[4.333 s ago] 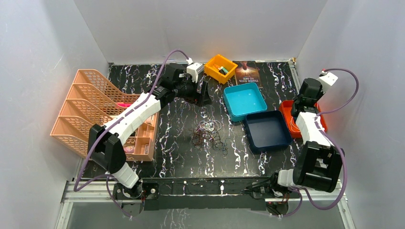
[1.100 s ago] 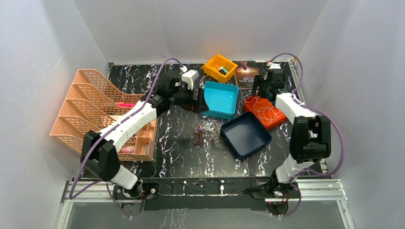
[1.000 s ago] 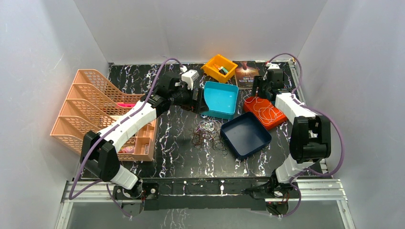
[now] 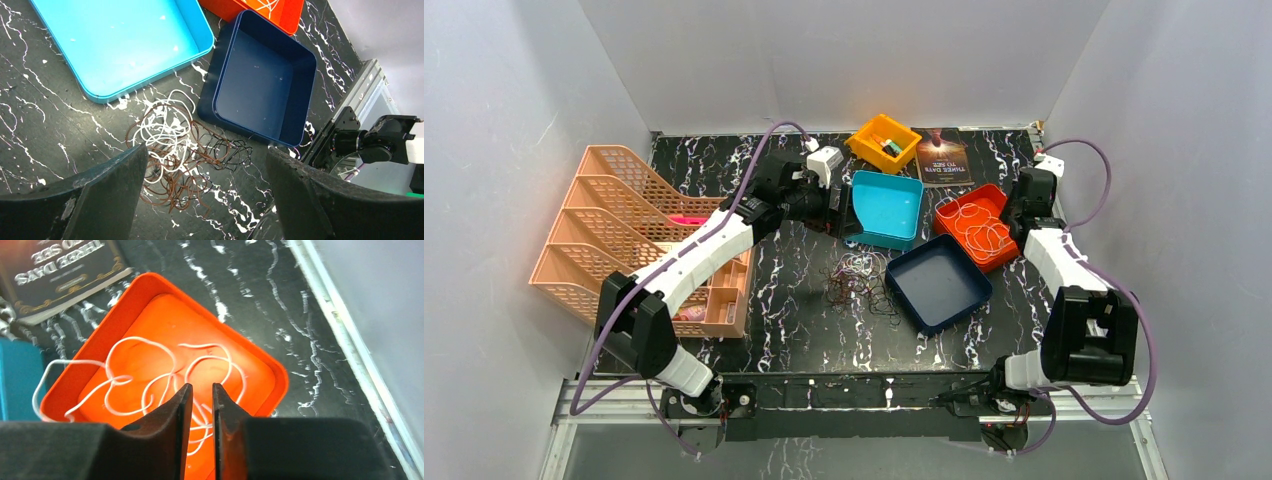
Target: Untangle the cables
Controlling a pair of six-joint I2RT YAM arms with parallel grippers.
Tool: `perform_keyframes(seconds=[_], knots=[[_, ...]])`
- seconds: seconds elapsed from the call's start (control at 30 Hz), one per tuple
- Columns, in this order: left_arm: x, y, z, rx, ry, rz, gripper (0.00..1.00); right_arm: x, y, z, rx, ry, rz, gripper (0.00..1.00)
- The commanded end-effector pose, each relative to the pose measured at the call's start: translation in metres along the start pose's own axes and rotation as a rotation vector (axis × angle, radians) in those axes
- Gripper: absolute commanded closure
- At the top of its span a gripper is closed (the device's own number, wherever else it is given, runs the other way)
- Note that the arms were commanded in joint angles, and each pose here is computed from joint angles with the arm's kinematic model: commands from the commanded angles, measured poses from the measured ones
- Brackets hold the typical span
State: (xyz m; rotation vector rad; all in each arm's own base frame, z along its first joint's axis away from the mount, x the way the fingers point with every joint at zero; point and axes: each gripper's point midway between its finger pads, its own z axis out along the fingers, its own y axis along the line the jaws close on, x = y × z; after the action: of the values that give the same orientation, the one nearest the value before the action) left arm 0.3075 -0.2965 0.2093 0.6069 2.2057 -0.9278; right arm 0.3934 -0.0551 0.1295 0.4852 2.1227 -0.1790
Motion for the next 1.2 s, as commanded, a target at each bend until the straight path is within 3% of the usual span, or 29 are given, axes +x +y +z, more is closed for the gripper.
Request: perform_keyframes(seconds=[0.0,0.13,0.23,0.37,0.5,0.6,0.73,1.17], knots=[[-0.012,-0.009,-0.004,0.032,-0.014,0.016,0.13,-0.023,0.04,-0.022,-0.253,-0.083,-0.019,0.59],[-0.013,-0.009,-0.003,0.036,-0.016,0.014,0.13,-0.035,0.069,-0.042,-0.444,-0.162,-0.069,0.37],[-0.012,-0.009,-0.003,0.037,-0.011,0.013,0.13,-0.032,0.088,-0.046,-0.555,-0.115,-0.091,0.29],[-0.011,-0.008,-0.002,0.034,-0.01,0.015,0.13,-0.029,0.087,-0.043,-0.497,-0.019,0.111,0.19],[-0.009,-0.007,0.0,0.035,-0.006,0.009,0.13,-0.021,0.094,-0.05,-0.432,-0.033,0.372,0.19],[-0.008,-0.007,-0.001,0.034,-0.006,0.006,0.13,-0.023,0.101,-0.058,-0.409,-0.081,0.49,0.18],[-0.007,-0.007,-0.003,0.029,-0.01,0.005,0.13,-0.02,0.109,-0.052,-0.402,-0.041,0.648,0.18],[-0.005,-0.005,-0.007,0.014,-0.019,0.002,0.13,0.004,0.121,-0.009,-0.308,0.063,0.718,0.26]])
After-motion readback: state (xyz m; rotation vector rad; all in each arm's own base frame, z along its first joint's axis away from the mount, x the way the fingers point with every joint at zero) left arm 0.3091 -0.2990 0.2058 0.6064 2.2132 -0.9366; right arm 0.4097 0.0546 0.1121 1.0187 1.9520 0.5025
